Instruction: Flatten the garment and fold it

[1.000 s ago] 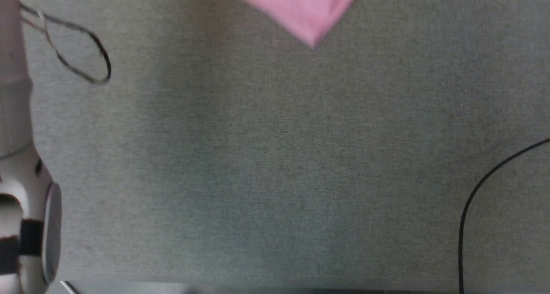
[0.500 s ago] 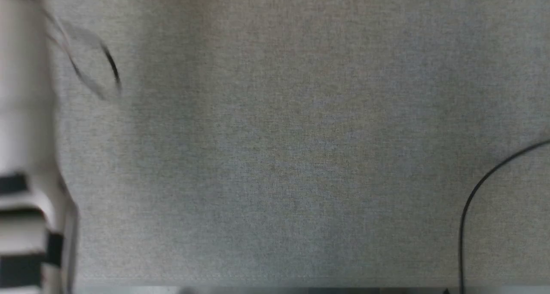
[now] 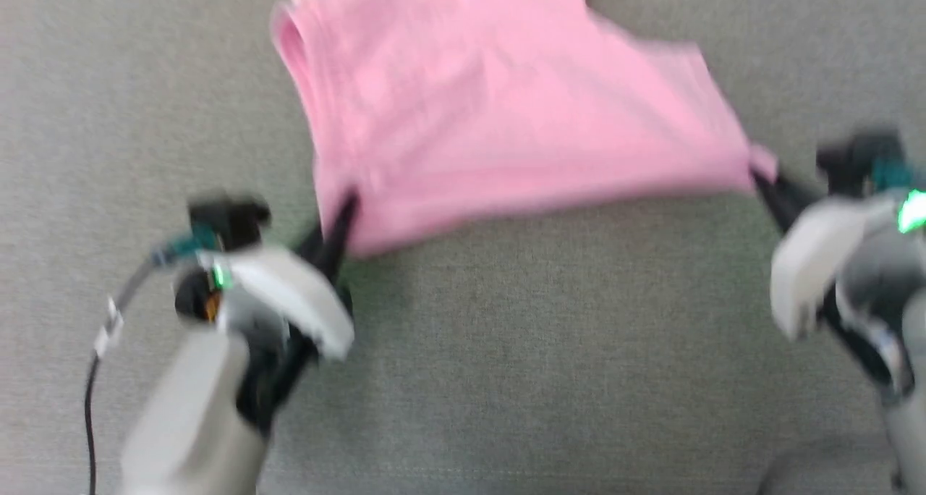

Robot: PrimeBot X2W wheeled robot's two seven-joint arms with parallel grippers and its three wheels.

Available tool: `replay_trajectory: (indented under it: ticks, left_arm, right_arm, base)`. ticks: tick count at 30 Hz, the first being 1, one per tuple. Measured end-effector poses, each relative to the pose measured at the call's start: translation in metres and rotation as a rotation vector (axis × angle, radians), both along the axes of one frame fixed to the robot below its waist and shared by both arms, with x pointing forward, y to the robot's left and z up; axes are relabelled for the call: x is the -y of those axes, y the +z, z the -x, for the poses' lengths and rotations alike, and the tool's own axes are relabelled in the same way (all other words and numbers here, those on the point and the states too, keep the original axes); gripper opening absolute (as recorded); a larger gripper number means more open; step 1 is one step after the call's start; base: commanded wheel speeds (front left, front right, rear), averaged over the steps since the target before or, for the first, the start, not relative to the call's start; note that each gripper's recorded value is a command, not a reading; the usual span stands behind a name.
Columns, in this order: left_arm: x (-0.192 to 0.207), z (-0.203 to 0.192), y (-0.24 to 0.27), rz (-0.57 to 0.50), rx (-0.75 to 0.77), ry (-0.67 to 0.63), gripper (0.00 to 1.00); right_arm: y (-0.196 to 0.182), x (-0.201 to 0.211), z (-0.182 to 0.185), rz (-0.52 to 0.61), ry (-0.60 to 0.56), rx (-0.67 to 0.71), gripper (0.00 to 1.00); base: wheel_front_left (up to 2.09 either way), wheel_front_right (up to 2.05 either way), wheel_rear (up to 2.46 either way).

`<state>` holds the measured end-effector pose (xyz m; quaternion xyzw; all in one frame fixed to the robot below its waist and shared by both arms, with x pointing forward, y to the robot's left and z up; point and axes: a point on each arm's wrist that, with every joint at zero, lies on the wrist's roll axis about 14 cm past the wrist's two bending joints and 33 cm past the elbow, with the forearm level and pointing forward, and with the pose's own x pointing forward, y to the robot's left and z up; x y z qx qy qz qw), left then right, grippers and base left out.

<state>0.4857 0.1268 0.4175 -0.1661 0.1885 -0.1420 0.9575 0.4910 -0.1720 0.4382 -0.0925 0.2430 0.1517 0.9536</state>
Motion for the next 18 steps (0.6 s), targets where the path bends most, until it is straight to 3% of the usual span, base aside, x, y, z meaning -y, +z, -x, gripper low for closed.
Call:
replay_trajectory:
  ticks: [7,18]
  left_arm:
    - [-0.001,0.085,-0.021,0.011,-0.184,-0.021,0.00]
    - [-0.006,0.183,-0.026,0.036,-0.373,0.006,0.00]
  right_arm:
    - [-0.015,0.009,0.080,-0.023,-0.052,-0.140,0.00]
    - [-0.028,0.021,0.177,-0.071,-0.196,-0.387,0.00]
  base:
    - [0.00,0.00,0.00]
    - [0.00,0.00,0.00]
